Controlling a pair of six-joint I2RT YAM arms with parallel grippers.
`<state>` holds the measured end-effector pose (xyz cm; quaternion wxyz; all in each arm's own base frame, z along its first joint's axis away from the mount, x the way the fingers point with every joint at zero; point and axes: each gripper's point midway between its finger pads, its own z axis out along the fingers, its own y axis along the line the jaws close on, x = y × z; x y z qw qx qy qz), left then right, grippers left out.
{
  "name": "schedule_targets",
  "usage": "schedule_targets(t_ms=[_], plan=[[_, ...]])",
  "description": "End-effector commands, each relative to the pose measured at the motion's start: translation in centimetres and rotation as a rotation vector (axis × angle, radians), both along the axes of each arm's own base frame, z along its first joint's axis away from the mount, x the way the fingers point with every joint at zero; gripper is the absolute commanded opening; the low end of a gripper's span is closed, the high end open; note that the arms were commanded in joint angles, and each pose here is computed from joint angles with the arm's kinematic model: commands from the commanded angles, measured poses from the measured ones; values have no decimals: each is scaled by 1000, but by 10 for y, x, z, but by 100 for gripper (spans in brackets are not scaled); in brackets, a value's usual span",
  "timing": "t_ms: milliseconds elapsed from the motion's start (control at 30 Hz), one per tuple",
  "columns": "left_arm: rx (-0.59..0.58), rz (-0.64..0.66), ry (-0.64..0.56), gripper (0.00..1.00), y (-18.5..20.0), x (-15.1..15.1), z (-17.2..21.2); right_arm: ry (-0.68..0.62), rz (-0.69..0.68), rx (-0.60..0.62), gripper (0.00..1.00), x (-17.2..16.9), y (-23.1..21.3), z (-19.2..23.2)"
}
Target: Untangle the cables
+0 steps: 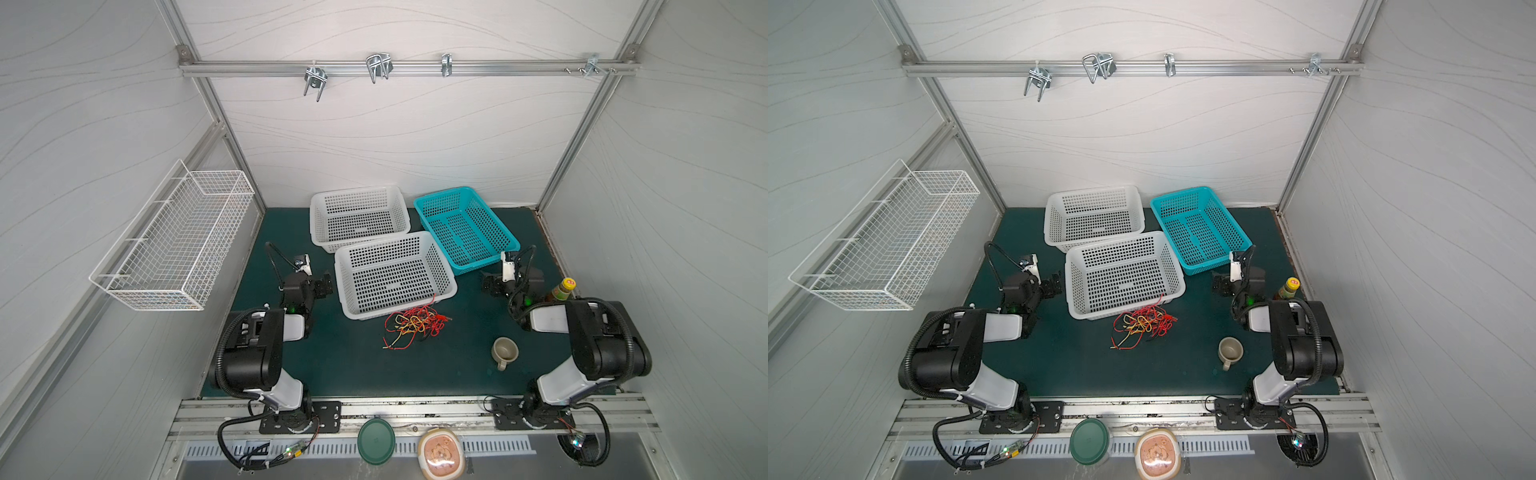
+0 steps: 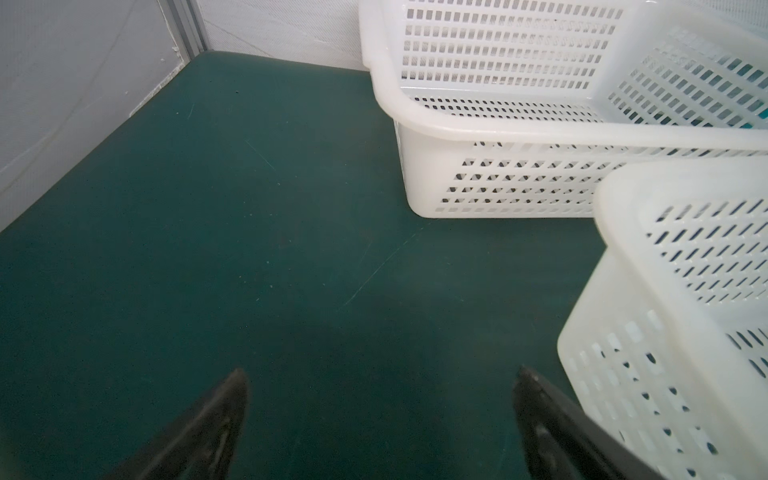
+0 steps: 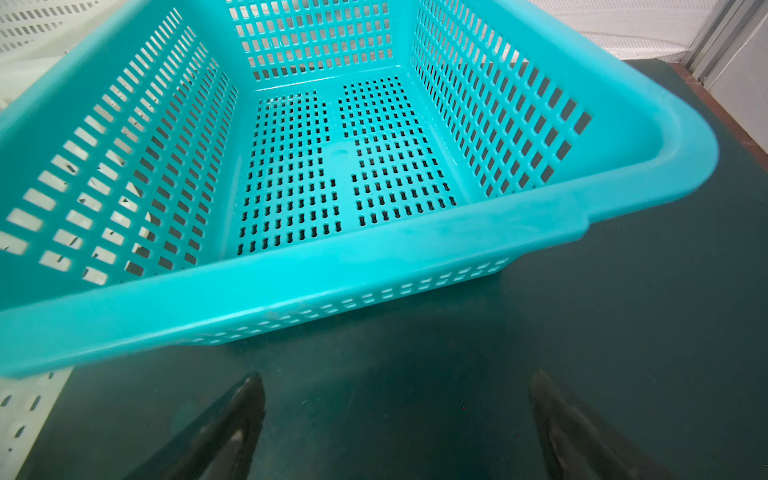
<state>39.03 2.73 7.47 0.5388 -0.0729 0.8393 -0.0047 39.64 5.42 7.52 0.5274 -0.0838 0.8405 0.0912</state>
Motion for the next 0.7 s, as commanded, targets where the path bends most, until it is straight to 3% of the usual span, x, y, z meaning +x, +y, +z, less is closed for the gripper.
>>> schedule_targets(t_ms=[0, 500, 667], plan=[[9, 8, -54, 99, 2, 12, 16, -12, 4, -1, 99, 4, 2, 6], [21, 12, -51, 100, 0, 11, 16, -18, 7, 0, 99, 4, 3, 8], [25, 44, -67, 100, 6, 9, 27, 58, -36, -9, 99, 8, -4, 20]])
